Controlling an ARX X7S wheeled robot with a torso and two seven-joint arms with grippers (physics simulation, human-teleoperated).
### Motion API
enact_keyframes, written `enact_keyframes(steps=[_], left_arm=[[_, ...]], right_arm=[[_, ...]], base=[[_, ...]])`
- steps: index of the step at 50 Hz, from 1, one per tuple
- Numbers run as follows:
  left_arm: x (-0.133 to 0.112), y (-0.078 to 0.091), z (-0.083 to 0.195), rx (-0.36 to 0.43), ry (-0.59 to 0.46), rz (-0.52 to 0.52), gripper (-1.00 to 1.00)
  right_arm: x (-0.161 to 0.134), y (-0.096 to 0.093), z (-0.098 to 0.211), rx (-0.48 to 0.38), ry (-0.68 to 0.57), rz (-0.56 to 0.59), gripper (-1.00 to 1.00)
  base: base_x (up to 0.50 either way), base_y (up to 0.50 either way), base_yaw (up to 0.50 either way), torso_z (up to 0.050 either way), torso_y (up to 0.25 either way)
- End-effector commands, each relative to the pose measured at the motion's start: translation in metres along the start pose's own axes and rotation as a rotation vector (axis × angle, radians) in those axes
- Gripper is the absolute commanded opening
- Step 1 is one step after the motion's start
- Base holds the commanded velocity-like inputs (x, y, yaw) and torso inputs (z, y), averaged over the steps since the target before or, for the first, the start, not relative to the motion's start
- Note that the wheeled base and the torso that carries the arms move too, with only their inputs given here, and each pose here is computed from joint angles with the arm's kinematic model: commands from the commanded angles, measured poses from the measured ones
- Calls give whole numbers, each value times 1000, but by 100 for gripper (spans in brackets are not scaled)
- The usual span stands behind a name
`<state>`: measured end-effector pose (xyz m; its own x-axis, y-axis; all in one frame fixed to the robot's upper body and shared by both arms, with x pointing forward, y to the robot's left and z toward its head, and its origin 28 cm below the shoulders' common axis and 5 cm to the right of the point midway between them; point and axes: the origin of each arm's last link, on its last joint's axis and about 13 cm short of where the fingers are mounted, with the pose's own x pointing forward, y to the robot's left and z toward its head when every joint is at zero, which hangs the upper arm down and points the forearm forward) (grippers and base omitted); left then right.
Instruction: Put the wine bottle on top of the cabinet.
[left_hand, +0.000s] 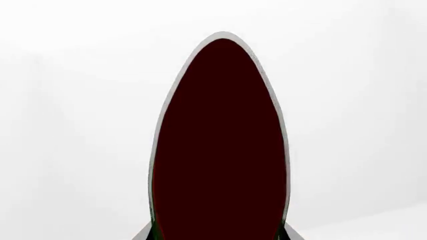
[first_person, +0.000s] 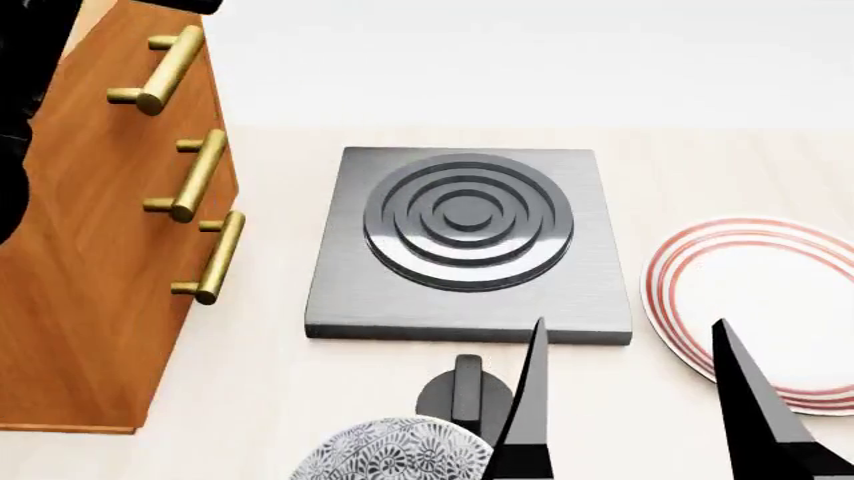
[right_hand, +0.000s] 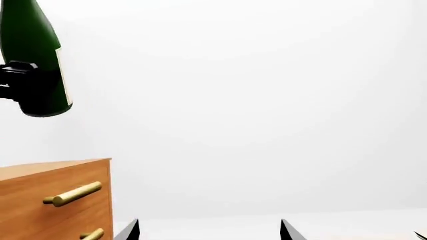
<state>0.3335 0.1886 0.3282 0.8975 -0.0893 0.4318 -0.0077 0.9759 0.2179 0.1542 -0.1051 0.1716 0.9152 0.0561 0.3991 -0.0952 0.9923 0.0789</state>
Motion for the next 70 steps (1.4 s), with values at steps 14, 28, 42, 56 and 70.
enact_keyframes(steps=[14, 28, 42, 56, 70], left_arm=[[65, 83, 28, 2, 226, 284, -100], [80, 111, 7, 14, 395, 329, -100], [67, 117, -18, -202, 428, 350, -100], [57, 113, -38, -267, 462, 335, -100], [48, 111, -51, -267, 485, 351, -100]], right_arm=[[-1, -2, 0, 11, 1, -6, 100], [-1, -4, -4, 10, 19, -13, 100], [-1, -1, -6, 12, 26, 2, 100], [-1, -1, -6, 11, 30, 5, 100], [-1, 0, -6, 13, 30, 8, 100]], base=[[0, 0, 0, 0, 1], [0, 0, 0, 0, 1], [0, 0, 0, 1, 1], [0, 0, 0, 0, 1], [0, 0, 0, 0, 1]])
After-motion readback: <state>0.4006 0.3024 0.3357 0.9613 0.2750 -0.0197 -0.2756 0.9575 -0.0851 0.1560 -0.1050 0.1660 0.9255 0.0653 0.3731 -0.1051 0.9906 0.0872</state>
